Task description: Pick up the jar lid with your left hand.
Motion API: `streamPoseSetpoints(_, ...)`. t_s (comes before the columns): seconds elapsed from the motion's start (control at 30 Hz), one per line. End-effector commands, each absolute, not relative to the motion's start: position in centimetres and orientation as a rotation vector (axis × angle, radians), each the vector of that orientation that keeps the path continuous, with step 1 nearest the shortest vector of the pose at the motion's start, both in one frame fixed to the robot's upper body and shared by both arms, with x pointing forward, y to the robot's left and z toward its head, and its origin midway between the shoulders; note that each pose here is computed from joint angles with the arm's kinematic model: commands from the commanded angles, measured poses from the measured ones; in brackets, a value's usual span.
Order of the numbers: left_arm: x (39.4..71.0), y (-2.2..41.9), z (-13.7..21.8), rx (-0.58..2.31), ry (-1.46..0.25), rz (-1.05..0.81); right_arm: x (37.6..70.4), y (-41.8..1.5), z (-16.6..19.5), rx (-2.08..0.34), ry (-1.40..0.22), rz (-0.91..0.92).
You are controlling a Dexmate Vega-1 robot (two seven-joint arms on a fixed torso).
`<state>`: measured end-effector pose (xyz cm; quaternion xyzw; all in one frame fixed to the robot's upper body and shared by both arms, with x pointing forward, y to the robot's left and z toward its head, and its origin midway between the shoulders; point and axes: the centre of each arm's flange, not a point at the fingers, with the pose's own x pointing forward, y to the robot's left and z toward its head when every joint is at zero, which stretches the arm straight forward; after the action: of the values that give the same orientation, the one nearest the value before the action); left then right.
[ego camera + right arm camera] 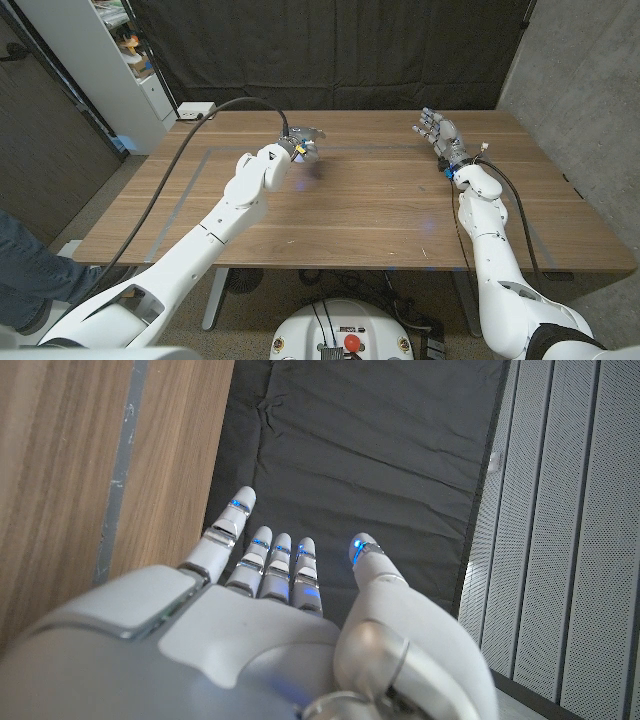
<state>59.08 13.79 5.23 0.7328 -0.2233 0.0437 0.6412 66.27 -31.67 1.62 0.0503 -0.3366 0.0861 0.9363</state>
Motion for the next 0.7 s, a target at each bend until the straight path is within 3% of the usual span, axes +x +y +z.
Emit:
streamPoseSetpoints(0.03,57.2,14.2,7.7,1.666,-0.561,0.148,66.1,-31.5,2.1,0.104,-0.691,0.171)
streamPoseSetpoints(0.7,55.4,14.7,9.4,1.638,-0.595,0.168,65.5,-31.1,2.4,0.091,-0.705,0.175)
